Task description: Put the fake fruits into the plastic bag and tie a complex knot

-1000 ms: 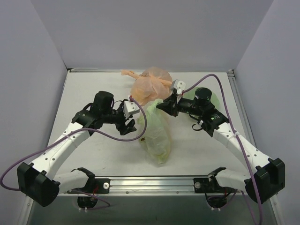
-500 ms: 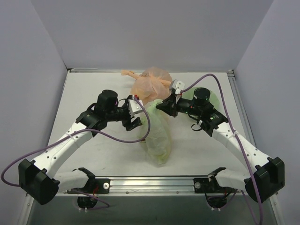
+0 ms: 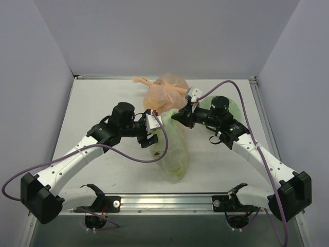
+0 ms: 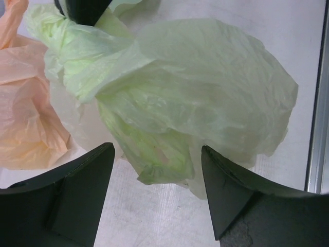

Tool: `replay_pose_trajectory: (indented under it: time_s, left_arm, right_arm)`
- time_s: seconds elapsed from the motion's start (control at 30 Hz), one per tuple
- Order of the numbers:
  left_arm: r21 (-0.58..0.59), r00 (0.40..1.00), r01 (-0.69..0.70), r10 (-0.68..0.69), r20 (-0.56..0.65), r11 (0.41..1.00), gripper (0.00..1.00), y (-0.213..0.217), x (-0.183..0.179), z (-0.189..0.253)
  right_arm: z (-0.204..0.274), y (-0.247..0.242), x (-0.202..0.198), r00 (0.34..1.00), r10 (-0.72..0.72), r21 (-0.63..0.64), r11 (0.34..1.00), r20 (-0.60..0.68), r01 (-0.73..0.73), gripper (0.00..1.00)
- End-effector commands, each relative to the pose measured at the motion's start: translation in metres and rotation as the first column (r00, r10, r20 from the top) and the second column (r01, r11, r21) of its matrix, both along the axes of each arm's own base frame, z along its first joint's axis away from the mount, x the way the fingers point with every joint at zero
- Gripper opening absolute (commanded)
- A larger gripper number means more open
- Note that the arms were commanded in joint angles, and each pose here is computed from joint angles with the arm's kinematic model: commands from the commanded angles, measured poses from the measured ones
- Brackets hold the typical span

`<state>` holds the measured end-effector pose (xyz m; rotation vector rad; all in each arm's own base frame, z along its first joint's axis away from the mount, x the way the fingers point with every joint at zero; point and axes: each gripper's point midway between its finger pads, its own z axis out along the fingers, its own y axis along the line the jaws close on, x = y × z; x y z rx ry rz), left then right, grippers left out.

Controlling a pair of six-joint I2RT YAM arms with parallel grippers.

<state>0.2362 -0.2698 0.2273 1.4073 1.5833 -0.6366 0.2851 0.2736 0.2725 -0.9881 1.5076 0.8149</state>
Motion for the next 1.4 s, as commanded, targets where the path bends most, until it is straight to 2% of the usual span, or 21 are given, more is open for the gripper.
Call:
replay_pose_trajectory:
  time_s: [0.0,0.1,0.13,0.2,0.23,0.3,0.33,0.43,0.57,0.73,0.87,0.97,1.07,1.2,1.37]
  left_arm:
    - [-0.040,0.994,-0.079,0.082,0.076,0.996,0.78,-0.006,0.026,0.023]
    - [-0.045,0.990,-0.117,0.120,0.071,0.992,0.68,-0.010,0.038,0.024]
    - [-0.047,0.987,-0.137,0.140,0.072,0.989,0.55,-0.009,0.043,0.027]
    - [-0.035,0.987,-0.152,0.153,0.040,0.988,0.39,-0.007,0.042,0.021]
    - [-0.019,0.987,-0.159,0.160,0.019,0.987,0.20,-0.003,0.040,0.014]
    - [-0.009,0.987,-0.163,0.163,0.007,0.987,0.03,0.003,0.035,0.008]
    - [0.017,0.984,-0.178,0.178,-0.009,0.984,0.00,0.009,0.032,-0.005]
    - [0.027,0.970,-0.241,0.242,-0.030,0.970,0.00,0.025,0.030,-0.014]
    - [0.051,0.915,-0.385,0.388,-0.109,0.922,0.00,0.063,0.039,-0.026]
    - [0.102,0.876,-0.458,0.468,-0.115,0.883,0.00,0.092,0.039,-0.035]
    - [0.147,0.835,-0.520,0.537,-0.122,0.842,0.00,0.117,0.041,-0.045]
    - [0.177,0.788,-0.580,0.603,-0.125,0.795,0.00,0.139,0.044,-0.051]
    - [0.212,0.743,-0.629,0.659,-0.121,0.748,0.00,0.158,0.046,-0.057]
    - [0.246,0.714,-0.646,0.686,-0.140,0.722,0.00,0.174,0.044,-0.068]
    - [0.315,0.692,-0.646,0.708,-0.144,0.695,0.00,0.190,0.039,-0.088]
  right_arm:
    - [0.028,0.008,-0.009,0.997,0.056,0.047,0.997,0.056,-0.059,0.00]
    - [0.028,0.010,-0.016,0.996,0.081,0.050,0.995,0.047,-0.084,0.00]
    - [0.028,0.010,-0.018,0.995,0.087,0.049,0.995,0.041,-0.089,0.00]
    - [0.032,0.009,-0.018,0.996,0.078,0.053,0.995,0.038,-0.080,0.00]
    - [0.033,0.008,-0.017,0.997,0.073,0.052,0.996,0.030,-0.074,0.00]
    - [0.034,0.006,-0.018,0.998,0.067,0.057,0.996,0.014,-0.067,0.00]
    - [0.036,0.006,-0.019,0.997,0.071,0.065,0.995,0.005,-0.071,0.00]
    - [0.039,0.001,-0.018,0.996,0.062,0.089,0.994,-0.056,-0.057,0.00]
    - [0.037,-0.013,-0.013,0.989,0.041,0.106,0.994,-0.144,-0.026,0.00]
    - [0.029,-0.033,-0.001,0.970,-0.010,0.122,0.992,-0.241,0.040,0.00]
    - [0.019,-0.051,0.014,0.949,-0.077,0.103,0.988,-0.306,0.114,0.00]
    - [0.003,-0.069,0.030,0.926,-0.192,0.044,0.975,-0.325,0.217,0.00]
    - [-0.020,-0.089,0.042,0.868,-0.320,-0.053,0.944,-0.380,0.325,0.00]
    - [-0.054,-0.124,0.054,0.721,-0.504,-0.182,0.858,-0.476,0.480,0.00]
    - [-0.092,-0.157,0.056,0.580,-0.625,-0.310,0.773,-0.523,0.553,0.00]
